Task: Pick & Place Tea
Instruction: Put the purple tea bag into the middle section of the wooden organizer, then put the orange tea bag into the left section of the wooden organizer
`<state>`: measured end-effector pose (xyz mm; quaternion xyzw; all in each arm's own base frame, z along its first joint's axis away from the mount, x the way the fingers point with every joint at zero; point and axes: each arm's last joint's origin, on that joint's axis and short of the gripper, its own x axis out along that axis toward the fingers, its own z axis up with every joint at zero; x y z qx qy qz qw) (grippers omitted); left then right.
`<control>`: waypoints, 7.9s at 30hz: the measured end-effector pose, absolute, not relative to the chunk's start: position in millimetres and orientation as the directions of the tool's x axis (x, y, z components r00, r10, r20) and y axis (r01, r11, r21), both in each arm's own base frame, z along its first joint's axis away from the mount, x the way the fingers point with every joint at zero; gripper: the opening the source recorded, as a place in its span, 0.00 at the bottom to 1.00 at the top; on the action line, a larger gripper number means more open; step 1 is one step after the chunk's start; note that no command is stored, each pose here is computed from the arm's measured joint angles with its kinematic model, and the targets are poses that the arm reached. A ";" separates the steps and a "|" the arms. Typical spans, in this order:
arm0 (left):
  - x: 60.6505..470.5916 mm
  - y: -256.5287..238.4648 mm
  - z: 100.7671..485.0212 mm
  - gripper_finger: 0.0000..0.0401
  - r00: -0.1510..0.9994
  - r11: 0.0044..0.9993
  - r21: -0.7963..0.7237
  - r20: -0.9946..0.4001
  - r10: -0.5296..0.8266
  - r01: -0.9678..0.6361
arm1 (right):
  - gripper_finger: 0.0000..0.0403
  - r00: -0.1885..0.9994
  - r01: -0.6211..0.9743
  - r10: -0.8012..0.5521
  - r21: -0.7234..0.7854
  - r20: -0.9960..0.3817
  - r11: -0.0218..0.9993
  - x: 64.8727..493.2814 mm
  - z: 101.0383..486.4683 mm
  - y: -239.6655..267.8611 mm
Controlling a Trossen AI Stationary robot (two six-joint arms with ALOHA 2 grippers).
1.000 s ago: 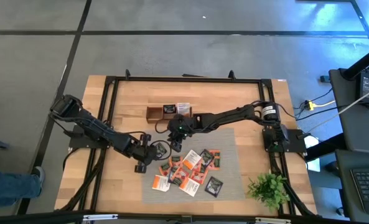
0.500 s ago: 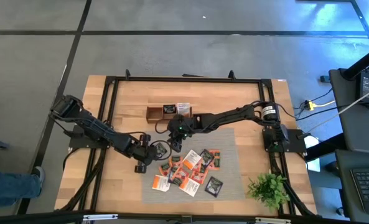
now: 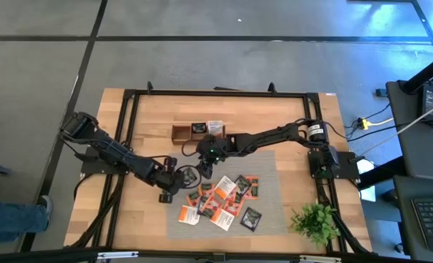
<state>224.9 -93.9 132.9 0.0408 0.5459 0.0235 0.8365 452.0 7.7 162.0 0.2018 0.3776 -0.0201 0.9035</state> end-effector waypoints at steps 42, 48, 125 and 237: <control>232.8 -94.5 125.4 0.01 0.427 0.996 0.087 -0.899 0.094 -0.036 | 0.49 0.675 0.235 0.300 0.582 -0.674 0.778 468.7 113.4 26.8; 232.5 -94.5 125.3 0.00 0.425 0.996 0.087 -0.900 0.094 -0.036 | 0.40 0.676 0.220 0.303 0.575 -0.672 0.788 468.8 113.2 26.8; 176.6 -85.7 248.0 0.02 0.803 0.989 0.059 -0.590 -0.078 0.139 | 0.01 0.481 -0.041 -0.288 -0.349 -0.828 0.936 462.3 239.2 -74.3; 264.8 -98.3 158.0 0.19 0.746 0.926 -0.328 -0.660 -0.083 -0.187 | 0.07 0.799 -0.375 0.302 -0.038 -0.520 0.926 383.6 141.9 131.2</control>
